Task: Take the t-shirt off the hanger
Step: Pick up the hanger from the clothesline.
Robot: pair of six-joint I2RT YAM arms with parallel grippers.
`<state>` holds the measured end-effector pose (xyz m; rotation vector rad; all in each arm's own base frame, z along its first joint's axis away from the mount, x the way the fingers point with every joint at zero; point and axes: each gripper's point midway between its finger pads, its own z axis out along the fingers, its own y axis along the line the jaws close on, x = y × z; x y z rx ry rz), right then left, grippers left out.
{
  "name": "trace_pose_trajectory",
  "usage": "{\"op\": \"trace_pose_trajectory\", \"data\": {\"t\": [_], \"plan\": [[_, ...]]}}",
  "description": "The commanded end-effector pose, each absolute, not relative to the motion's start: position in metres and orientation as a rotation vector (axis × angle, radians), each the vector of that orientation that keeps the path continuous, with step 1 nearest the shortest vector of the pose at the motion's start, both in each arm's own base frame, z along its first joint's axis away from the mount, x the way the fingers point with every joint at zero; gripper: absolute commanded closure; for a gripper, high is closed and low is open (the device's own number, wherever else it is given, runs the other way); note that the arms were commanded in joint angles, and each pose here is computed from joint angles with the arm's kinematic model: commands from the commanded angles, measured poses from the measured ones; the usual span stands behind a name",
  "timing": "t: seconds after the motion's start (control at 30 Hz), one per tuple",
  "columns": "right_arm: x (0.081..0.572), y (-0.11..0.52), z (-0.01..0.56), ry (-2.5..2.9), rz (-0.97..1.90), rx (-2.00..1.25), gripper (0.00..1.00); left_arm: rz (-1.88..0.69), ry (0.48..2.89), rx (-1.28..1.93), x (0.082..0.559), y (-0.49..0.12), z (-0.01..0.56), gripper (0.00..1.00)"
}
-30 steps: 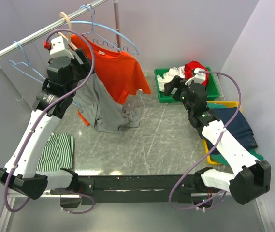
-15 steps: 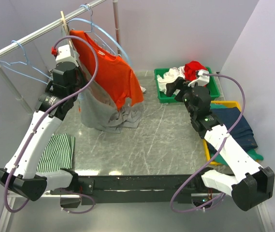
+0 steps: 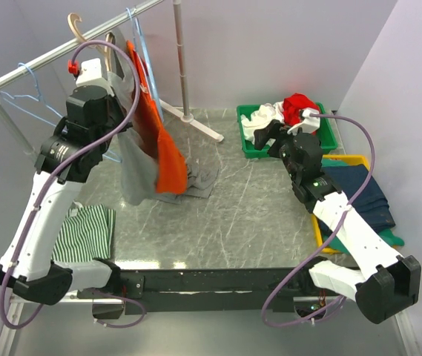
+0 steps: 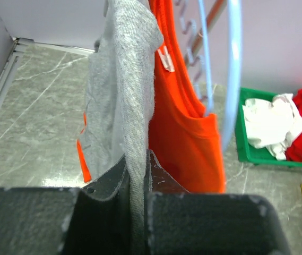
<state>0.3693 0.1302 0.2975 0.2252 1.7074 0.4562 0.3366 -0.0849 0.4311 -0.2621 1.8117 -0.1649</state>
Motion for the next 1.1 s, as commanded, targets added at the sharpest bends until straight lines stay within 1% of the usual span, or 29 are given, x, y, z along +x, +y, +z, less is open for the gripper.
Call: {"op": "trace_pose_trajectory", "data": {"t": [0.0,0.3,0.43,0.77,0.87,0.93,1.07], "plan": [[0.366,0.135,0.313,1.664,0.484,0.215,0.10,-0.252,1.543,-0.296,0.309,-0.075,0.517,0.99],[0.362,0.136,0.316,1.672,0.472,0.194,0.10,-0.315,1.619,-0.249,0.267,-0.076,0.479,0.99],[0.360,0.138,0.318,1.673,0.479,0.180,0.10,-0.376,1.649,-0.179,0.248,-0.082,0.467,0.99],[0.342,0.152,0.331,1.697,0.504,0.020,0.09,-0.544,1.745,0.104,0.206,-0.113,0.441,0.99],[0.337,0.152,0.335,1.699,0.489,-0.023,0.09,-0.644,1.750,0.255,0.184,-0.130,0.436,0.99],[0.335,0.146,0.340,1.688,0.465,-0.017,0.09,-0.777,1.727,0.423,0.158,-0.150,0.432,0.99],[0.331,0.131,0.347,1.675,0.386,-0.009,0.09,-0.883,1.702,0.550,0.134,-0.163,0.422,0.99]]}}
